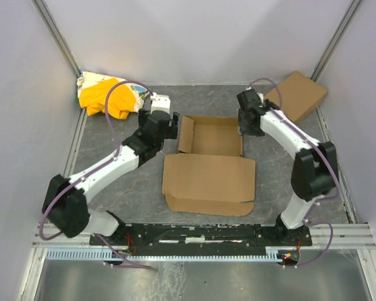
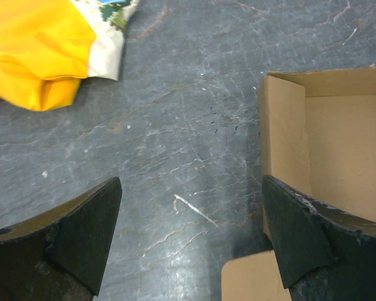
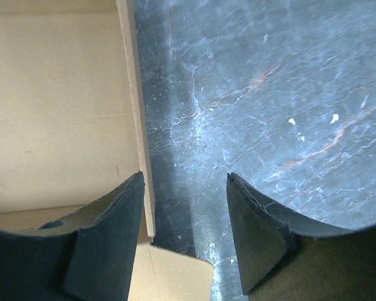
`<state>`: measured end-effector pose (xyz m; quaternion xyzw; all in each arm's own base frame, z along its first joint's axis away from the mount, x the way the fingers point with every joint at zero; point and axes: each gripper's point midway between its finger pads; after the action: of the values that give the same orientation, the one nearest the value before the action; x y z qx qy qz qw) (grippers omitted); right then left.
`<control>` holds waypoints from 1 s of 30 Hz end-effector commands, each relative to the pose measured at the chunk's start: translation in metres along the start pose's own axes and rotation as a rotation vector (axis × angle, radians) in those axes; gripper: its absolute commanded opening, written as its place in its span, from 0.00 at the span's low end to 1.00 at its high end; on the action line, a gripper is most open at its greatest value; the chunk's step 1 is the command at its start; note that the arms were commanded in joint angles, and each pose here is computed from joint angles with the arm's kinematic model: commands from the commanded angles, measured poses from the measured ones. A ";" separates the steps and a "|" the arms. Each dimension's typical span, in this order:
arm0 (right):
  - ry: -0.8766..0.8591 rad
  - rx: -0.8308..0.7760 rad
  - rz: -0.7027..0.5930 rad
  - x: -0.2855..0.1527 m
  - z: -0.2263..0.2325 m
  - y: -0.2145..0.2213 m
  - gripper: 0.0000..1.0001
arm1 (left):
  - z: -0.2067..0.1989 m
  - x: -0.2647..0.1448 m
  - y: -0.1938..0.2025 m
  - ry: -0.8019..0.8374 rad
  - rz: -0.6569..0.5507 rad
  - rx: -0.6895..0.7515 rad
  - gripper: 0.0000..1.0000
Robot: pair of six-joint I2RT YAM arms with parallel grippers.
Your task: Fold the paper box
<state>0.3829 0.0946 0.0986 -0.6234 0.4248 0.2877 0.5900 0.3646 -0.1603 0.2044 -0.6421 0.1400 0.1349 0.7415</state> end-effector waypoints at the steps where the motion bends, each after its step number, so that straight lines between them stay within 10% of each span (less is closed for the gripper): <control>1: -0.117 0.081 -0.149 -0.043 -0.004 -0.028 0.63 | -0.037 0.030 -0.004 0.184 0.072 -0.055 0.99; 8: -0.201 0.096 -0.200 -0.073 -0.006 -0.023 0.61 | -0.054 0.063 0.009 0.364 0.152 -0.224 0.99; 30: -0.231 0.091 -0.200 -0.073 -0.006 -0.008 0.58 | -0.085 0.095 0.057 0.404 0.368 -0.093 0.60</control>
<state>0.3501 0.1000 0.1498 -0.5946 0.3311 0.2931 0.6716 0.4246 -0.2308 0.0956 -0.6648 0.3958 0.1490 0.6157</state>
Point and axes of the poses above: each gripper's point midway between its finger pads, its own x axis out along the fingers, its own z axis along the line the jaws close on, y = z × x, and after that the axes turned 1 degree about x, right-handed
